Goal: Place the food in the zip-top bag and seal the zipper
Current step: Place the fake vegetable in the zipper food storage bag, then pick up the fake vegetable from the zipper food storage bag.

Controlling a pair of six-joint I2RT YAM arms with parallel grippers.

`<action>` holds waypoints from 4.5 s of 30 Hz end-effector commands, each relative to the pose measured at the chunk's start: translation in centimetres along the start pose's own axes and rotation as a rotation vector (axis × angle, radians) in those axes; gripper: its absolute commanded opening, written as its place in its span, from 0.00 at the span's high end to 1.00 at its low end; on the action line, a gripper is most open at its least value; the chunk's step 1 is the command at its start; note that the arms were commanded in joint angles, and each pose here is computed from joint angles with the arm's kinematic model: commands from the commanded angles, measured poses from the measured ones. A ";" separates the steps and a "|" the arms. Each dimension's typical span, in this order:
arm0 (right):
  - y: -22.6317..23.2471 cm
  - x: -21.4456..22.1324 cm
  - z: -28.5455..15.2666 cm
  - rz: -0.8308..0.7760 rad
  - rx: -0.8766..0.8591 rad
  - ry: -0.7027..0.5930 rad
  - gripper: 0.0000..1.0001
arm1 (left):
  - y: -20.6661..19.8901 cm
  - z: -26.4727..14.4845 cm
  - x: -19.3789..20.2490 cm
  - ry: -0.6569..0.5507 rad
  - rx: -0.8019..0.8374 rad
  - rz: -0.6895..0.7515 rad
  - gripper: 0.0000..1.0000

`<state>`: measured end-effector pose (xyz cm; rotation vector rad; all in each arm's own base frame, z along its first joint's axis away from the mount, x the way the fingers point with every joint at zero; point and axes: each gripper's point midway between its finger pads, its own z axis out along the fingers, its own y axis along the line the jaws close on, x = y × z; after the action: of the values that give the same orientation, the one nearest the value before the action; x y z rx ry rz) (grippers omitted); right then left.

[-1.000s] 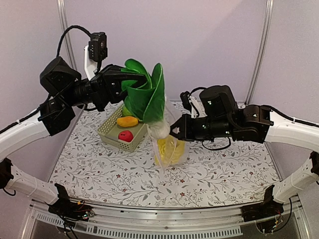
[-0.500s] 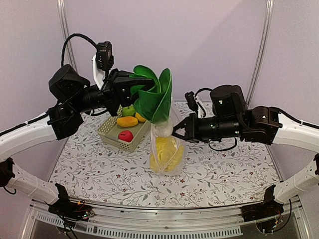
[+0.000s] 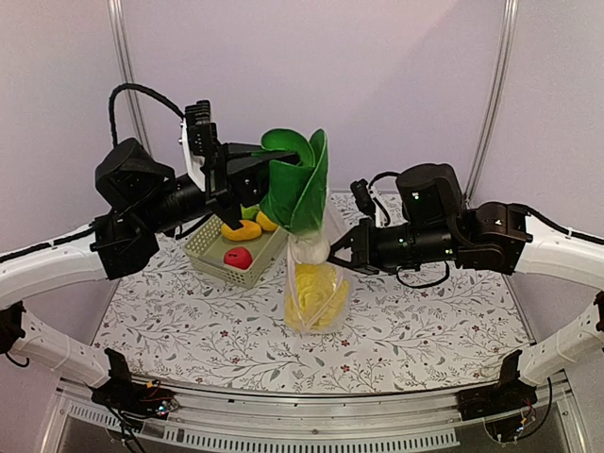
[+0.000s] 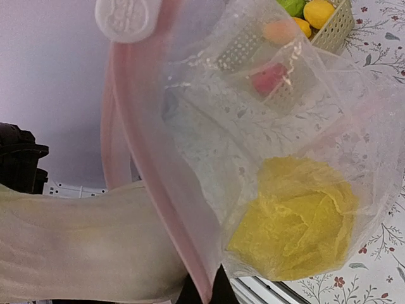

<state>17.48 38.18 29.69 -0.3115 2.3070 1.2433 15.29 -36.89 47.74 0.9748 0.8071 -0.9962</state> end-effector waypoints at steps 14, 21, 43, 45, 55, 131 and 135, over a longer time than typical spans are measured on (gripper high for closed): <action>3.0 -2.0 -2.9 -0.031 -0.087 -0.080 1.00 | 0.9 -1.5 4.1 0.219 -0.092 0.134 1.00; 3.5 -2.0 -3.0 -0.037 -0.106 -0.070 1.00 | 0.6 -1.5 3.5 0.174 -0.082 0.111 1.00; 5.1 -2.6 -2.9 -0.034 -0.161 -0.130 1.00 | -1.1 0.1 6.4 -0.020 -0.095 -0.054 1.00; 4.9 -2.6 -2.9 -0.029 -0.162 -0.136 1.00 | -1.3 -0.2 6.9 -0.026 -0.098 -0.080 1.00; 5.0 -2.4 -2.7 -0.010 -0.183 -0.134 1.00 | -1.7 -1.0 10.0 -0.008 -0.117 -0.174 1.00; 2.0 -0.9 1.3 -0.096 -0.005 -0.048 1.00 | -0.2 -8.8 15.0 0.976 -0.530 -0.474 0.01; 1.7 -0.8 1.5 -0.104 0.015 -0.046 1.00 | -1.0 -10.1 15.3 1.021 -0.551 -0.554 0.00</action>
<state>17.80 40.22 30.34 -0.3781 2.2358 1.2061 19.77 -33.70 30.73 0.7921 2.0681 -0.5792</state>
